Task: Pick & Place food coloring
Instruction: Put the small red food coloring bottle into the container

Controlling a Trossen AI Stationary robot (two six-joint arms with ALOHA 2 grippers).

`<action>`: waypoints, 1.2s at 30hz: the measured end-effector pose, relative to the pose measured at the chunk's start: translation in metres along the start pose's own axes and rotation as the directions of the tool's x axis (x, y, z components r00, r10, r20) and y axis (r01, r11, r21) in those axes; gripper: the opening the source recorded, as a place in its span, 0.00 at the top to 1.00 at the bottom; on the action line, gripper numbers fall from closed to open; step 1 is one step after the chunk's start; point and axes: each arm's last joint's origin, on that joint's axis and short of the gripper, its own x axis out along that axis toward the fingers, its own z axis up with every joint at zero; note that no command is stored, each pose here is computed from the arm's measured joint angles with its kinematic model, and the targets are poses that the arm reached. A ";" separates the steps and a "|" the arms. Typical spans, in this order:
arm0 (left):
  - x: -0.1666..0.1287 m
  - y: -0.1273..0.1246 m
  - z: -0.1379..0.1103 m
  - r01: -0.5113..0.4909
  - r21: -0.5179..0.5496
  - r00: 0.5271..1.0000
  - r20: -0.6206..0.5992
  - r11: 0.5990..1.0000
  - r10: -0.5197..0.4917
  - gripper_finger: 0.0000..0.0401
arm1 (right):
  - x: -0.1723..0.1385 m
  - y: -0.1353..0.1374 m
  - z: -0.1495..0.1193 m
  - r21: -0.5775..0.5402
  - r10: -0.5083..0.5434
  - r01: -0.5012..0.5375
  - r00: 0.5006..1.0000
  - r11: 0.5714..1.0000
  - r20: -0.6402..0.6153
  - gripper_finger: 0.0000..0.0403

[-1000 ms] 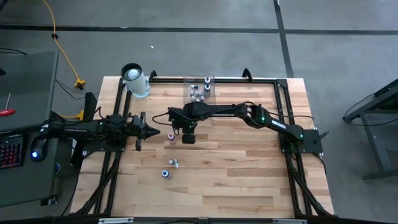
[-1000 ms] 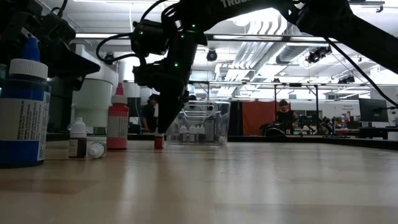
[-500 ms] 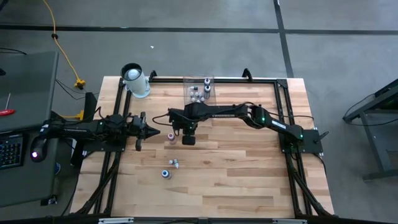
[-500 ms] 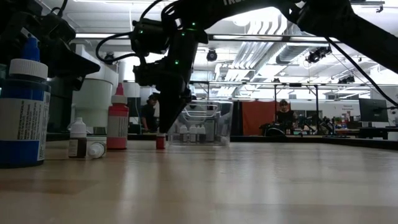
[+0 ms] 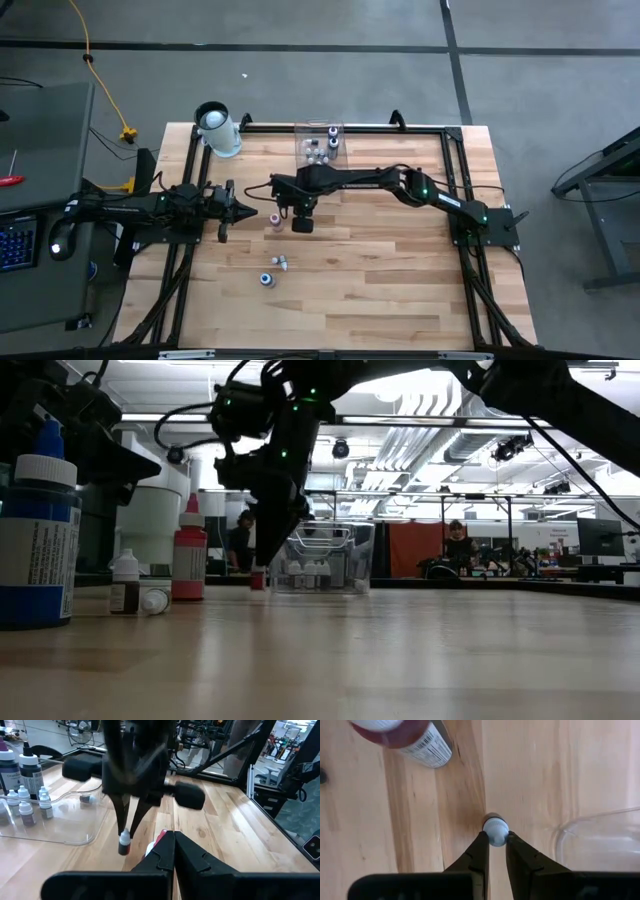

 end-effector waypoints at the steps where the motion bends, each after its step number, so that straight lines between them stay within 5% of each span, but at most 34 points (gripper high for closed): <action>1: 0.000 0.000 0.000 0.000 0.000 1.000 0.000 1.000 0.000 1.00 | -0.002 0.000 0.000 0.001 0.000 0.000 1.000 1.000 0.003 0.91; 14: 0.000 0.000 0.000 0.000 0.000 1.000 0.000 1.000 0.000 1.00 | -0.028 0.000 0.001 0.029 -0.001 0.000 0.999 1.000 0.037 0.91; 26: 0.000 0.000 0.000 -0.004 0.000 1.000 0.001 1.000 0.004 1.00 | -0.109 0.000 0.000 0.125 -0.084 0.059 0.975 0.990 0.205 0.91; 36: 0.000 0.000 0.000 -0.004 0.000 1.000 0.001 1.000 0.004 1.00 | -0.170 -0.017 -0.009 0.335 -0.210 0.097 0.924 0.937 0.320 0.91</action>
